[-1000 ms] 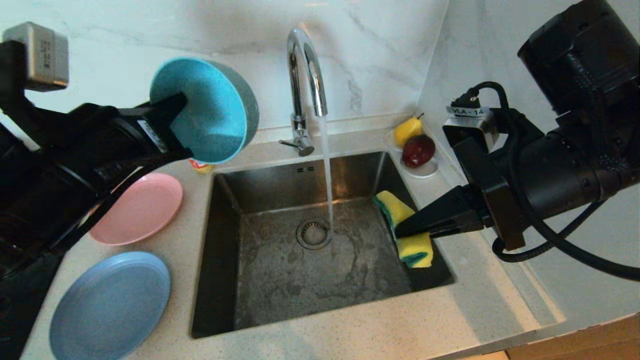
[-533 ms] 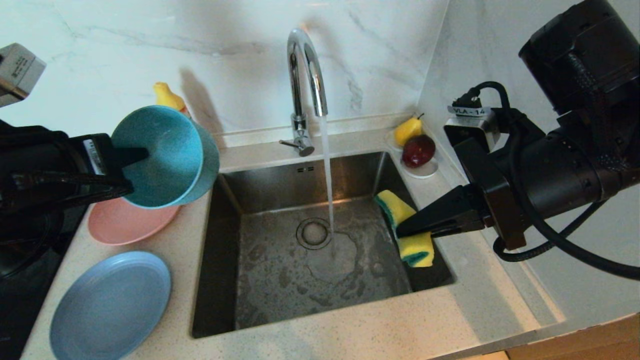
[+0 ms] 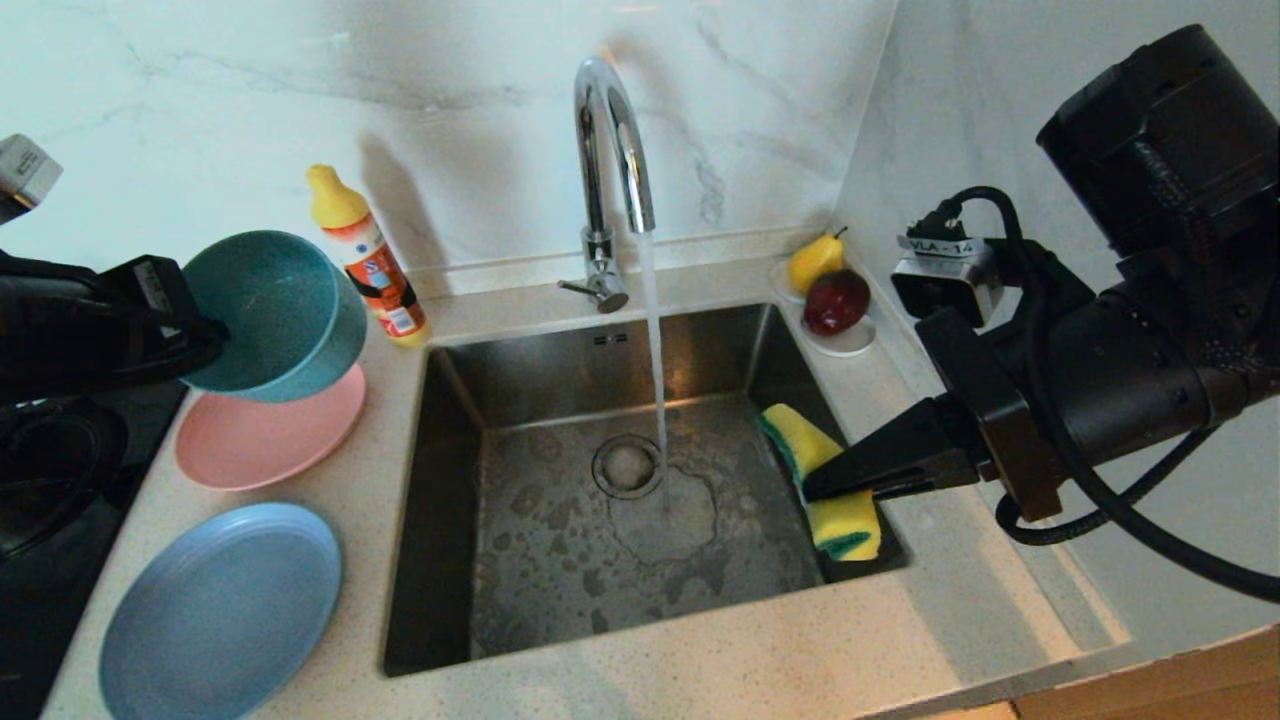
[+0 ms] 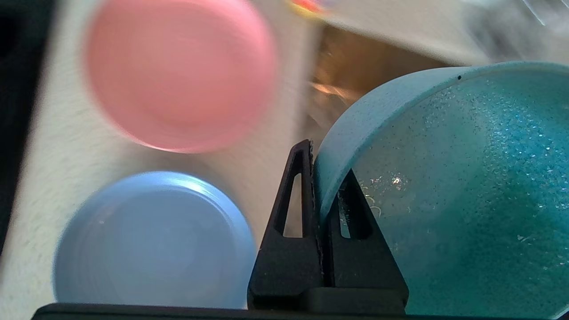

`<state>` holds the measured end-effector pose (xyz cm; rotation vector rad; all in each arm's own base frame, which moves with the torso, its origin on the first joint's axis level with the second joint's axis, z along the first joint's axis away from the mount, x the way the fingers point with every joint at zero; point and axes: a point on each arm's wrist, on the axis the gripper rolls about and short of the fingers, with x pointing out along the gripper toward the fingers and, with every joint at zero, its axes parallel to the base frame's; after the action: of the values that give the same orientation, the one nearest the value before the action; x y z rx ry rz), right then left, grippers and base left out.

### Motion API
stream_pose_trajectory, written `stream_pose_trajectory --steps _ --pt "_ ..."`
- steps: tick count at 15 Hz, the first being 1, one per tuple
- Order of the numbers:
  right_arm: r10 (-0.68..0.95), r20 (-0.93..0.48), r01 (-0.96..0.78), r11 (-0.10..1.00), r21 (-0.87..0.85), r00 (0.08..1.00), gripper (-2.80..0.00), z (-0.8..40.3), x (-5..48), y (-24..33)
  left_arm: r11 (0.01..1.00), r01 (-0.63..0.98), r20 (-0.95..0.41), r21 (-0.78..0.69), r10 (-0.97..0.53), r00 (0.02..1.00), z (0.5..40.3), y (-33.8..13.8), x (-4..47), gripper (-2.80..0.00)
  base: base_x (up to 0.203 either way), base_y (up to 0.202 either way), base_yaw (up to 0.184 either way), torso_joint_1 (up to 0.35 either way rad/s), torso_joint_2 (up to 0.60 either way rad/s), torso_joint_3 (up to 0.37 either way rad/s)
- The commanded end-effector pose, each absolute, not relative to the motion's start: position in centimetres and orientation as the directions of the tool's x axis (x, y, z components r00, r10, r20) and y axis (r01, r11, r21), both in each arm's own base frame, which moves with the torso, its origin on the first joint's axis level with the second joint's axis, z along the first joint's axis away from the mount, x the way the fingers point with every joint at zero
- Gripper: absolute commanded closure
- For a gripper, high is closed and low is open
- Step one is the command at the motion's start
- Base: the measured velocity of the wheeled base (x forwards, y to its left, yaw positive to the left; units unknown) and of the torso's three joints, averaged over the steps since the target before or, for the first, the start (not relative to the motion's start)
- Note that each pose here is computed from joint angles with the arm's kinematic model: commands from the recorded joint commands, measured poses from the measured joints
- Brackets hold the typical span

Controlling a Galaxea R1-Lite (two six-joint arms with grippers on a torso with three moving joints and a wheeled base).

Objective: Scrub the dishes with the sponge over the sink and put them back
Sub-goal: Place the bowl on the table

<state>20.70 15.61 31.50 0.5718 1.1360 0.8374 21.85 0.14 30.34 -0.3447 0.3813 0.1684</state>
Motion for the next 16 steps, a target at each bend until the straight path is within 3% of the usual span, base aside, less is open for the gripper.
stream_pose_trajectory --steps 1,9,16 --pt "0.817 -0.549 -0.28 0.576 0.768 0.178 0.0 31.5 20.6 15.6 0.863 -0.359 -0.443 -0.356 0.182 0.878 29.5 3.3 24.8 0.0 0.0 0.0 0.0 0.0 0.0 0.0" --pt "0.814 -0.556 -0.275 0.58 0.767 0.167 0.0 31.1 20.8 15.9 0.525 -0.707 -0.572 -0.474 0.426 0.701 27.1 15.7 26.4 0.0 0.0 0.0 0.0 0.0 0.0 0.0" --pt "0.815 -0.555 -0.277 0.579 0.767 0.166 0.0 31.2 20.6 15.7 0.313 -0.825 -0.67 -0.471 0.481 0.566 22.5 24.0 26.3 0.0 0.0 0.0 0.0 0.0 0.0 0.0"
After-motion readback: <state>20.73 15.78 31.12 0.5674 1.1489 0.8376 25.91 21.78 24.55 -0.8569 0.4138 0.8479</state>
